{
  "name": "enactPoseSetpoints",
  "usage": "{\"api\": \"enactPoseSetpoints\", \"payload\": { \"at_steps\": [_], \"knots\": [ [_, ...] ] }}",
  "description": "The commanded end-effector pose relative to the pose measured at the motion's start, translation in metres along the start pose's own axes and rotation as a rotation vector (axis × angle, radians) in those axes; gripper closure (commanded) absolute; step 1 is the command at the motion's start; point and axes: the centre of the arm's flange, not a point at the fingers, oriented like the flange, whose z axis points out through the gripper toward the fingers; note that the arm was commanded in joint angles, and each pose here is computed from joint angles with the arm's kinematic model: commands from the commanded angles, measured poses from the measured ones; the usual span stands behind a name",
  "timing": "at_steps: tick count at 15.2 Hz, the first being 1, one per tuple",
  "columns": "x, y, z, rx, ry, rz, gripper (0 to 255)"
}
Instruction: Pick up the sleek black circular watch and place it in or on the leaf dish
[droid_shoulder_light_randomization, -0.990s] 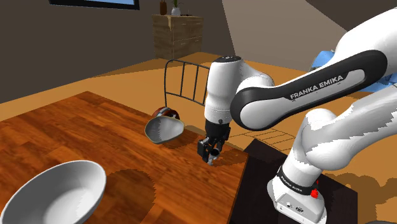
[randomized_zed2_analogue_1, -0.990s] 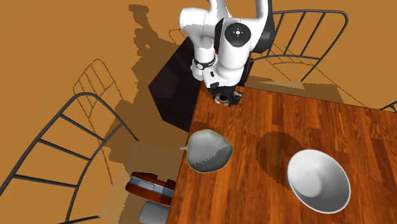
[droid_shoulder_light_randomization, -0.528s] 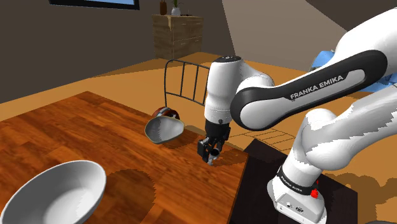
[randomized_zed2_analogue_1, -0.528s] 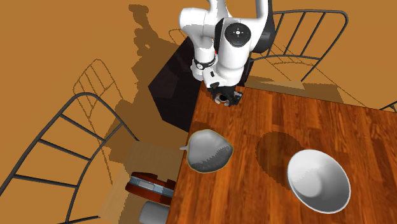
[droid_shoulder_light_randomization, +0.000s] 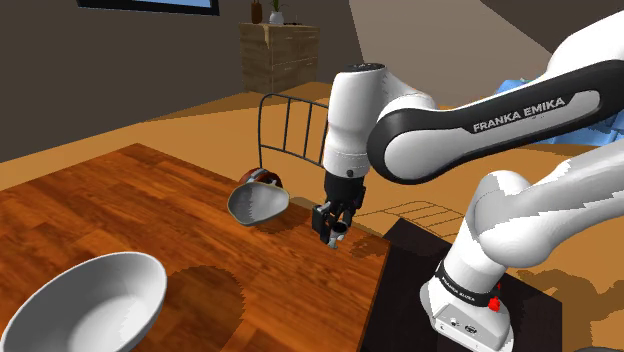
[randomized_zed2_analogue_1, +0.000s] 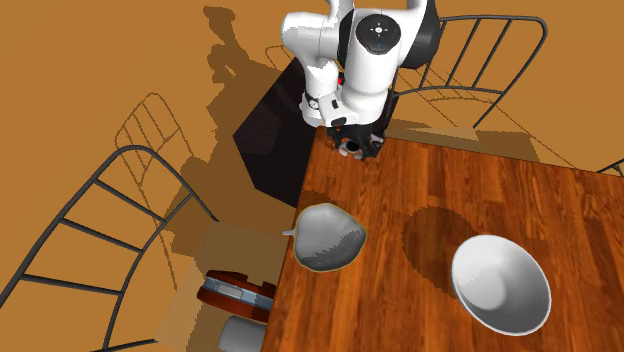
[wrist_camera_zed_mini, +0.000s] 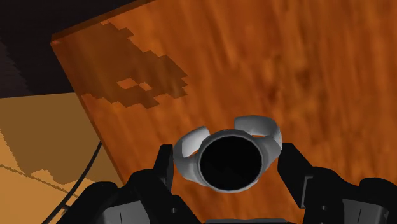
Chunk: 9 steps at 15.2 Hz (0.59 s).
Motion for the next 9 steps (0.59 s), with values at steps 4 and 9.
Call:
{"api": "enactPoseSetpoints", "payload": {
  "at_steps": [4,9],
  "knots": [
    [0.000,0.000,-0.026,0.000,-0.001,0.000,255],
    [-0.001,0.000,-0.053,0.000,-0.001,0.000,255]
  ]
}}
